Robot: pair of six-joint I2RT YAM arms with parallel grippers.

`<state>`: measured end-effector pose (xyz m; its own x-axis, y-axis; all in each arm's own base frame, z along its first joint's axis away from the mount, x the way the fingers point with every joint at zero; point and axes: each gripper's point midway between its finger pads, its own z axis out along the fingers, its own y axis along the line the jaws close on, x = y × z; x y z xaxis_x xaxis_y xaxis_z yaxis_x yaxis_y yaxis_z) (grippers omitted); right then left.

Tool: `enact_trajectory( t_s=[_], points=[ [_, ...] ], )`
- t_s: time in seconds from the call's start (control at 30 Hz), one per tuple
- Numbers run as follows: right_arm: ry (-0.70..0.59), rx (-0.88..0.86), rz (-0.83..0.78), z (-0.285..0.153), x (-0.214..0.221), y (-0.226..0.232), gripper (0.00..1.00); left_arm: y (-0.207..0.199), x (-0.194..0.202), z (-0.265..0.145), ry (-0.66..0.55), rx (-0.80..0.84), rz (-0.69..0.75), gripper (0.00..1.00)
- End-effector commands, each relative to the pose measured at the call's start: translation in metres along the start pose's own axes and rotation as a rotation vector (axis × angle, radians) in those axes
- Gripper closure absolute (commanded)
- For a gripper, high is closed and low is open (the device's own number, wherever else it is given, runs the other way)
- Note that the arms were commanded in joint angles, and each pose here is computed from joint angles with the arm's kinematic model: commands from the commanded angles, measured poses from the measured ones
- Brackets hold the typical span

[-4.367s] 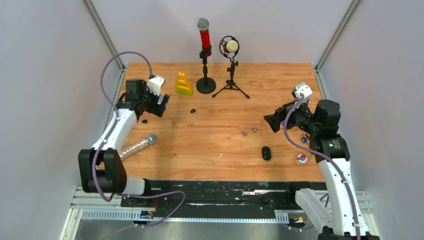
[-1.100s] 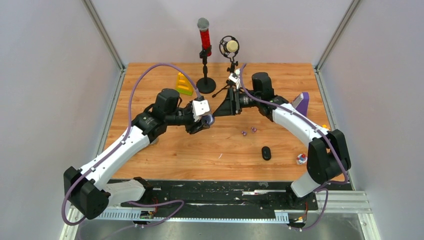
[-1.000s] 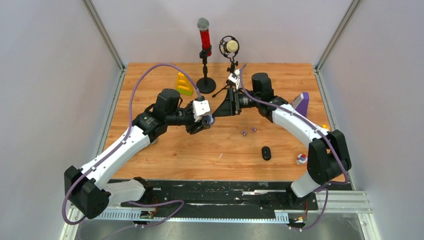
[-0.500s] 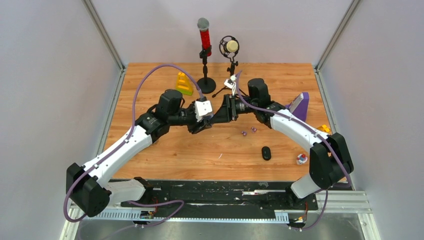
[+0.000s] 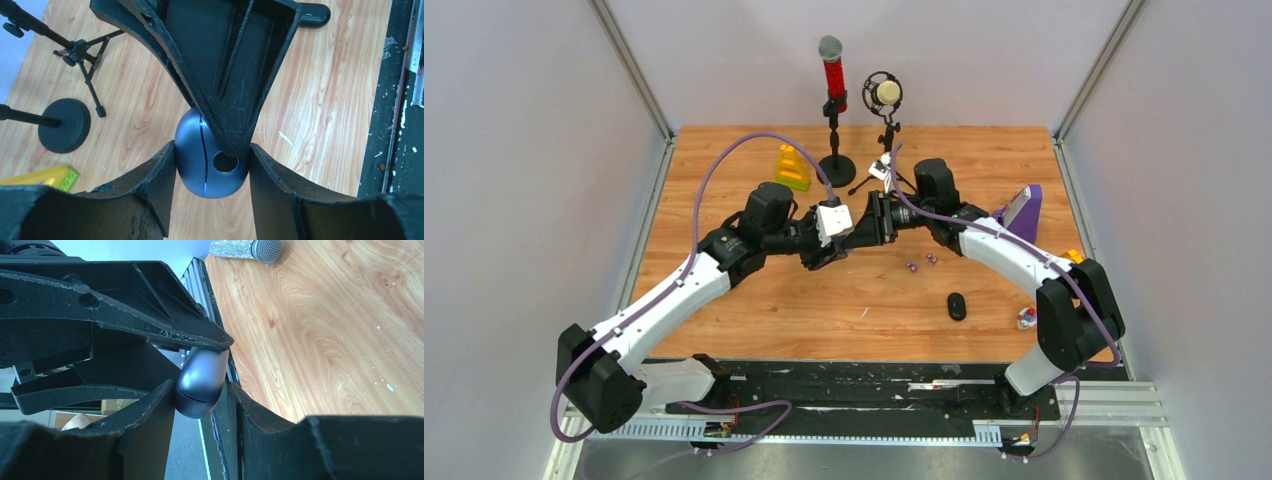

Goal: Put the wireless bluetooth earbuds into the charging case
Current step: Pick up the charging case at the center of the board.

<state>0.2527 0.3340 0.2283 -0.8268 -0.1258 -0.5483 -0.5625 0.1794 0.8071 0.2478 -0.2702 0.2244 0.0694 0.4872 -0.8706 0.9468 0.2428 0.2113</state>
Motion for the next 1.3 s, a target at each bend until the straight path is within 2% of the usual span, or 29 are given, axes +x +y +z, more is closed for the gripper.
enact_trajectory(
  t_s=[0.0, 0.17, 0.23, 0.33, 0.4, 0.43, 0.5, 0.67, 0.87, 1.03, 1.27],
  points=[
    [-0.026, 0.004, -0.029, 0.005, -0.013, 0.003, 0.60, 0.005, -0.014, 0.001, -0.042, -0.025, 0.048, 0.56],
    [-0.026, 0.008, -0.032, 0.006, -0.012, 0.002, 0.82, 0.007, -0.014, 0.000, -0.041, -0.038, 0.051, 0.55],
    [-0.024, 0.002, -0.036, 0.005, -0.012, 0.004, 0.92, 0.007, -0.014, 0.000, -0.041, -0.043, 0.053, 0.47],
    [-0.022, -0.007, -0.043, 0.005, -0.013, 0.007, 0.98, 0.007, -0.015, -0.001, -0.041, -0.039, 0.051, 0.35],
    [-0.020, -0.012, -0.055, 0.004, -0.013, 0.008, 1.00, 0.007, -0.016, -0.001, -0.042, -0.038, 0.048, 0.20],
    [-0.021, -0.013, -0.066, 0.003, -0.013, 0.009, 1.00, 0.007, -0.018, -0.002, -0.045, -0.039, 0.048, 0.06],
    [-0.018, -0.018, -0.101, 0.001, -0.013, 0.012, 1.00, 0.006, -0.021, -0.005, -0.046, -0.034, 0.052, 0.01],
    [0.010, 0.010, -0.241, -0.009, -0.010, 0.015, 1.00, 0.000, -0.032, -0.022, -0.072, 0.001, 0.055, 0.00],
    [0.026, 0.046, -0.508, -0.031, 0.013, 0.020, 1.00, 0.001, -0.060, -0.061, -0.196, 0.062, -0.004, 0.00],
    [0.011, 0.040, -0.734, -0.049, 0.038, 0.029, 1.00, -0.006, -0.050, -0.052, -0.192, 0.121, -0.042, 0.00],
    [-0.052, 0.077, -0.912, -0.064, 0.050, 0.030, 1.00, -0.024, -0.053, -0.042, -0.240, 0.269, -0.123, 0.00]
  ],
)
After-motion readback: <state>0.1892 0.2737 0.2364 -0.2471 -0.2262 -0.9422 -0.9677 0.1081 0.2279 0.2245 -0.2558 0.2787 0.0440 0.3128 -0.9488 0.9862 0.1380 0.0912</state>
